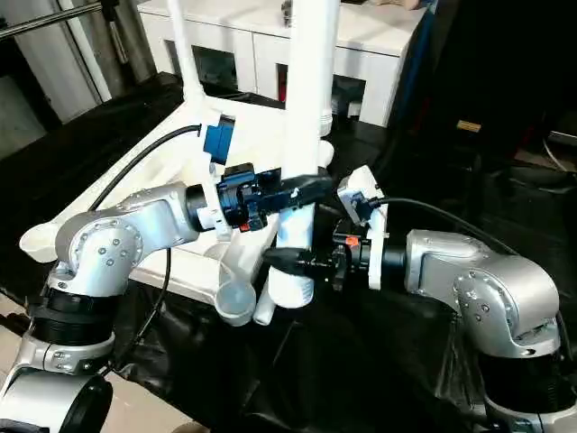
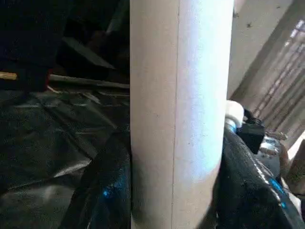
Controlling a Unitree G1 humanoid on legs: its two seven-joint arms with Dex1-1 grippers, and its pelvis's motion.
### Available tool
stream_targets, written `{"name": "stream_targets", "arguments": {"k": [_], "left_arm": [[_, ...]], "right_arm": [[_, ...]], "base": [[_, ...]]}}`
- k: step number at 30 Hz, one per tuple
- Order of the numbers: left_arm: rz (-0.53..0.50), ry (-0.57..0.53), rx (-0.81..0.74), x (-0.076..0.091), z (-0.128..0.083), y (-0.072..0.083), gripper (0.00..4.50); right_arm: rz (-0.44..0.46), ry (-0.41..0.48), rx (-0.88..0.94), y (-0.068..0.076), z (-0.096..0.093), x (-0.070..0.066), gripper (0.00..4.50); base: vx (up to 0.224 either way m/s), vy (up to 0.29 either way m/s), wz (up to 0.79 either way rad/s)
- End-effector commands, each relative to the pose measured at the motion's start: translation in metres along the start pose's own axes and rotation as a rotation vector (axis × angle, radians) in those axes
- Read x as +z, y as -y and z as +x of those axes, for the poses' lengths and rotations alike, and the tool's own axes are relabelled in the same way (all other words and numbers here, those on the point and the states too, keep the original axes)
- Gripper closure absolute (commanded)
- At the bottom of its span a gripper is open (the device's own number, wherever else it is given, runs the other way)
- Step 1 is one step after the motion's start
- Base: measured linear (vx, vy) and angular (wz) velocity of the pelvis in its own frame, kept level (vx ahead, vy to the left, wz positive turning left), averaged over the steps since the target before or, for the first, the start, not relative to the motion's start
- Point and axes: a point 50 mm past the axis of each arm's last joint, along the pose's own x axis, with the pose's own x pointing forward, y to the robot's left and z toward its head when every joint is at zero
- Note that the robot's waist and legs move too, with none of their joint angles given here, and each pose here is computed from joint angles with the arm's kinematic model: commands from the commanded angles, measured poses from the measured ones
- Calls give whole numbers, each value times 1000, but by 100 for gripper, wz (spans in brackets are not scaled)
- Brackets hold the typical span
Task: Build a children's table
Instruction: Pick table leg
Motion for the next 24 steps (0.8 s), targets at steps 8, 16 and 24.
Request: {"name": "stream_targets", "arguments": {"k": [8,16,24], "left_arm": [[42,4,-66,3,4,8,259],[46,7,-79,2,7,9,259],[43,14,-84,1,8,9,260]], "right_arm": [[20,-19,63,-4,-1,1,158],[44,-1,68,-3,1,0,219],[54,18,68,-2,3,0,257]], "base": [[0,0,0],[0,0,0],[0,0,0]]}}
